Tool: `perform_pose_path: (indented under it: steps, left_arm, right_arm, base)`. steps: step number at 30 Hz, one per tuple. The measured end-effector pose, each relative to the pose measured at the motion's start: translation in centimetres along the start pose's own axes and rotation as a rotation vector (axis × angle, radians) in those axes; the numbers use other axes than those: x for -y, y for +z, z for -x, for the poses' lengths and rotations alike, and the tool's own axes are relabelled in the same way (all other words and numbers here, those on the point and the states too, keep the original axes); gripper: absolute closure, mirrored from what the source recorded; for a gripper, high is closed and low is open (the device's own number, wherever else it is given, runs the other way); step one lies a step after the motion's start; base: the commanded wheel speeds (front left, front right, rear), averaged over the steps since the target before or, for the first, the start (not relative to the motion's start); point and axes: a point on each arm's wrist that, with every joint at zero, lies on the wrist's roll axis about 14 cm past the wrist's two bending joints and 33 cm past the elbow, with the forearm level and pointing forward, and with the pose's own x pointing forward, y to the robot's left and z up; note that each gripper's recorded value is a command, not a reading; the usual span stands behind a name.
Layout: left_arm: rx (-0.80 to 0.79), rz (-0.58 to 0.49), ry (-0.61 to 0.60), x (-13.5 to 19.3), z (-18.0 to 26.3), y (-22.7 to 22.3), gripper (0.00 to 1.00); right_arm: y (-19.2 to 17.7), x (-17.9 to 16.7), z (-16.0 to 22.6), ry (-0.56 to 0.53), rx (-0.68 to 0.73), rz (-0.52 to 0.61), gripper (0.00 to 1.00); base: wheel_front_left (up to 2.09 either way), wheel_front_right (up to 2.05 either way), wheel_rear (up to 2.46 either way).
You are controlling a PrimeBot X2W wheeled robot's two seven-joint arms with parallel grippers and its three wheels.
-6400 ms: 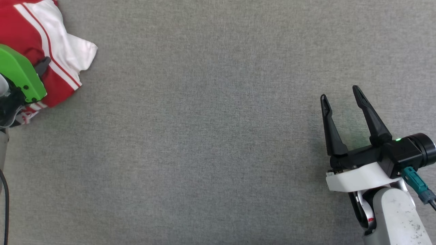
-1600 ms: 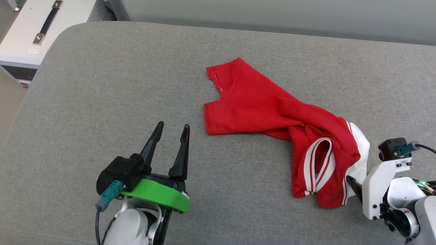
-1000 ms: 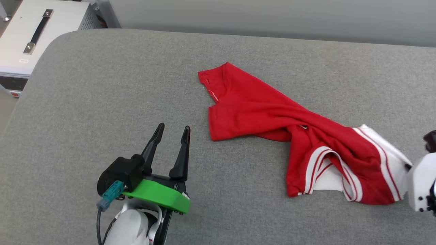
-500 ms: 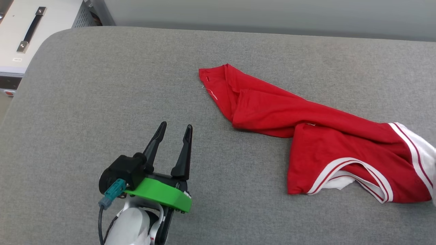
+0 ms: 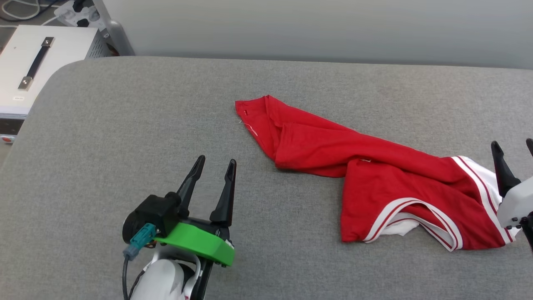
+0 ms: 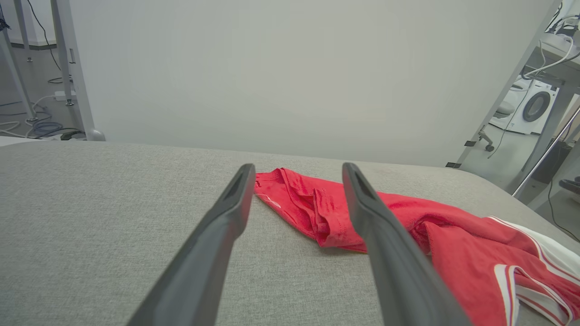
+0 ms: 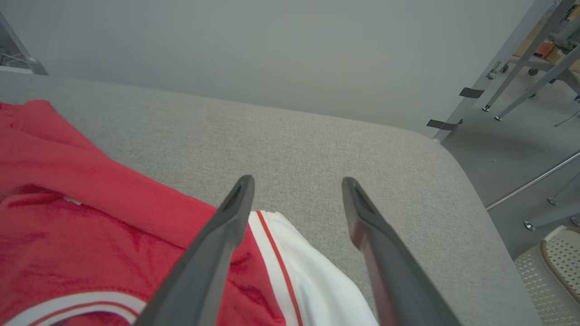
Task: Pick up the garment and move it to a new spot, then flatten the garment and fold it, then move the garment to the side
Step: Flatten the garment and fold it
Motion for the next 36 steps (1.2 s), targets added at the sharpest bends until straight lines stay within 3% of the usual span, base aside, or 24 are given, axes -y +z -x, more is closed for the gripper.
perform_pose_path:
  steps: [5, 12, 19, 31, 36]
  left_arm:
    - [0.009, 0.003, -0.030, 1.1, 0.2, 0.3, 0.00]
    - [0.007, 0.013, -0.059, 2.3, 0.6, 0.3, 0.00]
    - [-0.013, 0.032, -0.070, 3.0, 1.0, -0.5, 0.00]
    - [-0.089, 0.094, -0.119, 4.6, 0.4, -2.9, 0.00]
    - [-0.296, 0.108, -0.220, 7.1, -1.2, -5.5, 0.00]
  right_arm:
    - [4.3, -1.5, 2.1, 0.016, 0.235, -0.065, 0.00]
    - [4.8, -2.9, 5.7, -0.029, 0.397, -0.190, 0.00]
    - [3.6, -3.9, 7.1, -0.055, 0.406, -0.247, 0.00]
    - [2.6, -3.0, 6.9, -0.094, 0.392, -0.251, 0.00]
    - [2.5, -2.8, 6.6, -0.101, 0.389, -0.238, 0.00]
  base:
    - [0.00, 0.00, 0.00]
    - [0.00, 0.00, 0.00]
    - [0.00, 0.00, 0.00]
    - [0.00, 0.00, 0.00]
    - [0.00, 0.00, 0.00]
